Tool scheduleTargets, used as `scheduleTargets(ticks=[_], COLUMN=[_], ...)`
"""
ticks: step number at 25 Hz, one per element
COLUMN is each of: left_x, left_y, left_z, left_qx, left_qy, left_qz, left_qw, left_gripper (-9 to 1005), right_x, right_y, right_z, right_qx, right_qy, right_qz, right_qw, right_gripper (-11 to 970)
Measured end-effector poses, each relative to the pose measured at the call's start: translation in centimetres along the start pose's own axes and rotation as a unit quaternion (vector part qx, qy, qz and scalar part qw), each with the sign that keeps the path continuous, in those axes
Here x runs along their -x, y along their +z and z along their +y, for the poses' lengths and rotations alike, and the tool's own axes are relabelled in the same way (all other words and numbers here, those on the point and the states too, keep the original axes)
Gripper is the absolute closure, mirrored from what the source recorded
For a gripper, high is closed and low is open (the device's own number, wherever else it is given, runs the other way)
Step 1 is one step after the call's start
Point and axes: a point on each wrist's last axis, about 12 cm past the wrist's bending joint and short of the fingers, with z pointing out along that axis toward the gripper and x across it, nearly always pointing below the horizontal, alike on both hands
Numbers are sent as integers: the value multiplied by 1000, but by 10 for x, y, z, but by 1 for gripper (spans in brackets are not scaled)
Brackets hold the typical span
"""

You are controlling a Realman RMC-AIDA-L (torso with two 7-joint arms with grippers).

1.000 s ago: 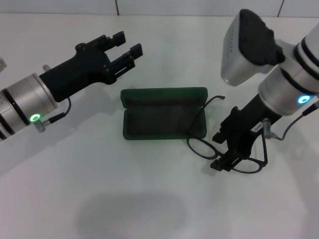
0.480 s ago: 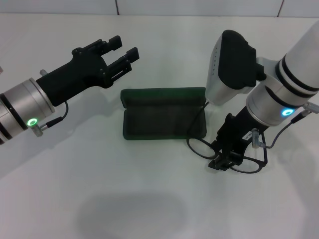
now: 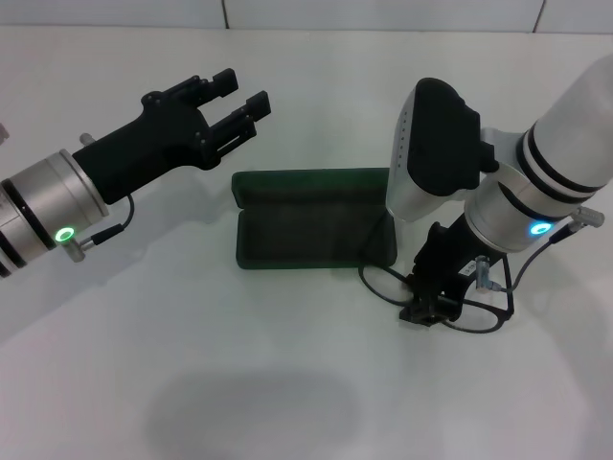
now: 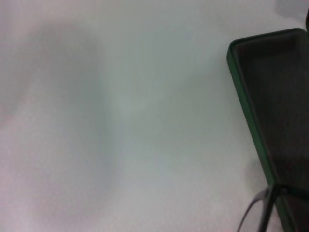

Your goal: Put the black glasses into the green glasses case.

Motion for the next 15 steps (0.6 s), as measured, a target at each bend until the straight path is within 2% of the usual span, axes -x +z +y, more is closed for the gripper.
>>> scheduleTargets(ticks=[8, 15], left_x=[1, 3], left_y=[2, 4], left_z=[0, 1], left_qx=[-2, -3], left_qy=[0, -11], left_qz=[-2, -4], left_qw=[1000, 1000], left_gripper=[423, 423], right_x=[-1, -12], right_y=[-2, -24], right_z=[1, -11], right_qx=[9, 9], right_qy=[2, 39], right_qz=[5, -8], right_qw=[1000, 999], right_gripper=[716, 826])
